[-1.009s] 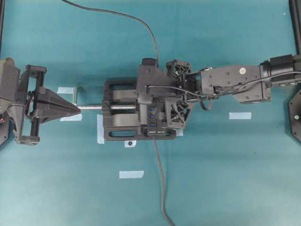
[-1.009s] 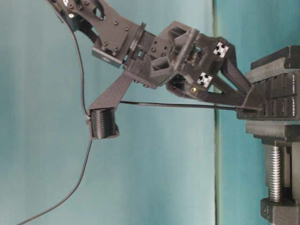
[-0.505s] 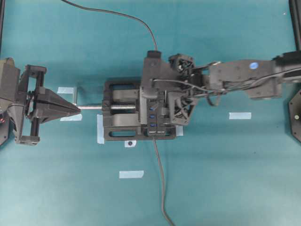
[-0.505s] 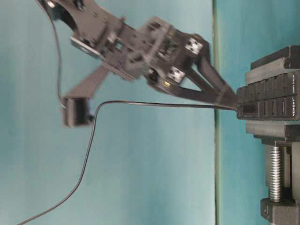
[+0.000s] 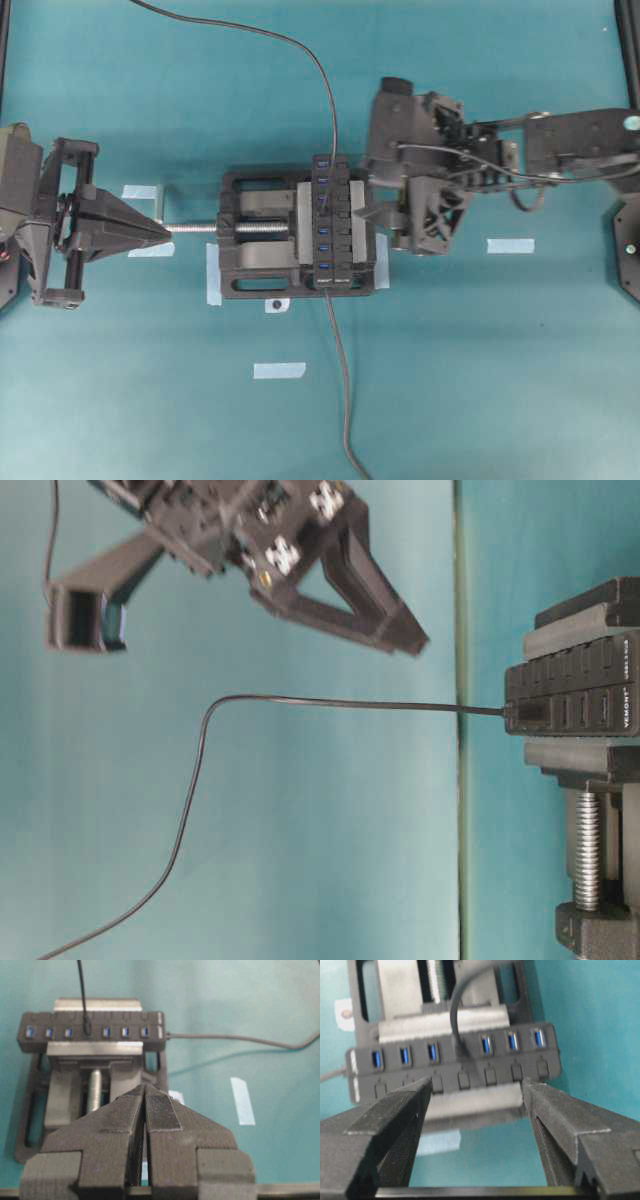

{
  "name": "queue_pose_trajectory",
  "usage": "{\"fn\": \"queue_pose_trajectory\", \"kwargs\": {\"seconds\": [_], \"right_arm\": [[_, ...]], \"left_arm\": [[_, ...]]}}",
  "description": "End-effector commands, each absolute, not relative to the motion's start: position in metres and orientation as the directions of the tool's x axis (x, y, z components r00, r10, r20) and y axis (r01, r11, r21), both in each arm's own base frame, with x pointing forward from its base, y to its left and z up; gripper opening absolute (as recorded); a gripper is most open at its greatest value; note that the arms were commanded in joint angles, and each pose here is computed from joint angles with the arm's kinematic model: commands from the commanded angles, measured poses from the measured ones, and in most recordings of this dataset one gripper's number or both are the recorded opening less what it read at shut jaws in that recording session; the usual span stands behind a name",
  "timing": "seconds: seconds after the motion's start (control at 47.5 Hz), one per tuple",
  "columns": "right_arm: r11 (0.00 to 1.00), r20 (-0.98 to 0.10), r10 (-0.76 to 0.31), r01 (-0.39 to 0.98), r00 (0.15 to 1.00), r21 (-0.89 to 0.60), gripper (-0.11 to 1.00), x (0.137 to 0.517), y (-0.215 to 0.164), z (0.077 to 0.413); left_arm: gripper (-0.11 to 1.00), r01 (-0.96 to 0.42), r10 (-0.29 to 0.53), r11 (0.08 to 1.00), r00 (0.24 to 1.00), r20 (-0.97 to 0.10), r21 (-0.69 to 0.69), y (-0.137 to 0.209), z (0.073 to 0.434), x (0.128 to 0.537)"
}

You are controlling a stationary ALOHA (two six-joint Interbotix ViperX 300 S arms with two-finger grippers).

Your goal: Insert the USB into the center port of the fixed hub

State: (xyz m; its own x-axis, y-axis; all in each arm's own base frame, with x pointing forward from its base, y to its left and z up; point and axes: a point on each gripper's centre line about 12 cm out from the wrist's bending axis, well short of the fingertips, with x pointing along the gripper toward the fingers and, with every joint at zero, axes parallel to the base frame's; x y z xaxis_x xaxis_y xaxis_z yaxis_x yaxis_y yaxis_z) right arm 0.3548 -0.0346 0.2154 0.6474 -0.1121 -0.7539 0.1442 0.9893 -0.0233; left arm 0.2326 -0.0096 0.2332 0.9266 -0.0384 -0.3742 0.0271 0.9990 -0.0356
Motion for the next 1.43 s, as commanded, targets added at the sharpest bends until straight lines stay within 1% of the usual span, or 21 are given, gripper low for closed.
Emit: {"fn": "queue_pose_trajectory", "kwargs": {"seconds": [0.0,0.147,0.631,0.862,1.409], "right_arm": [[0.989,-0.709,-0.113,0.147,0.696,-0.013,0.79,0.350,-0.034,0.233],[0.990,-0.677,-0.110,0.143,0.728,-0.008,0.79,0.342,-0.033,0.239],[0.991,-0.615,-0.100,0.134,0.782,0.009,0.78,0.321,-0.029,0.241],[0.991,-0.618,-0.096,0.131,0.781,0.011,0.79,0.313,-0.028,0.235],[0.992,-0.626,-0.091,0.124,0.774,0.010,0.79,0.309,-0.026,0.228]], "left_arm": [[0.00,0.029,-0.039,0.999,0.937,-0.348,-0.035,-0.010,0.241,0.235],[0.00,0.030,-0.040,0.999,0.938,-0.346,-0.036,-0.010,0.242,0.235],[0.00,0.030,-0.040,0.999,0.938,-0.346,-0.036,-0.010,0.242,0.235],[0.00,0.030,-0.040,0.999,0.938,-0.344,-0.036,-0.010,0.242,0.235],[0.00,0.029,-0.040,0.999,0.937,-0.347,-0.037,-0.010,0.241,0.234]]}}
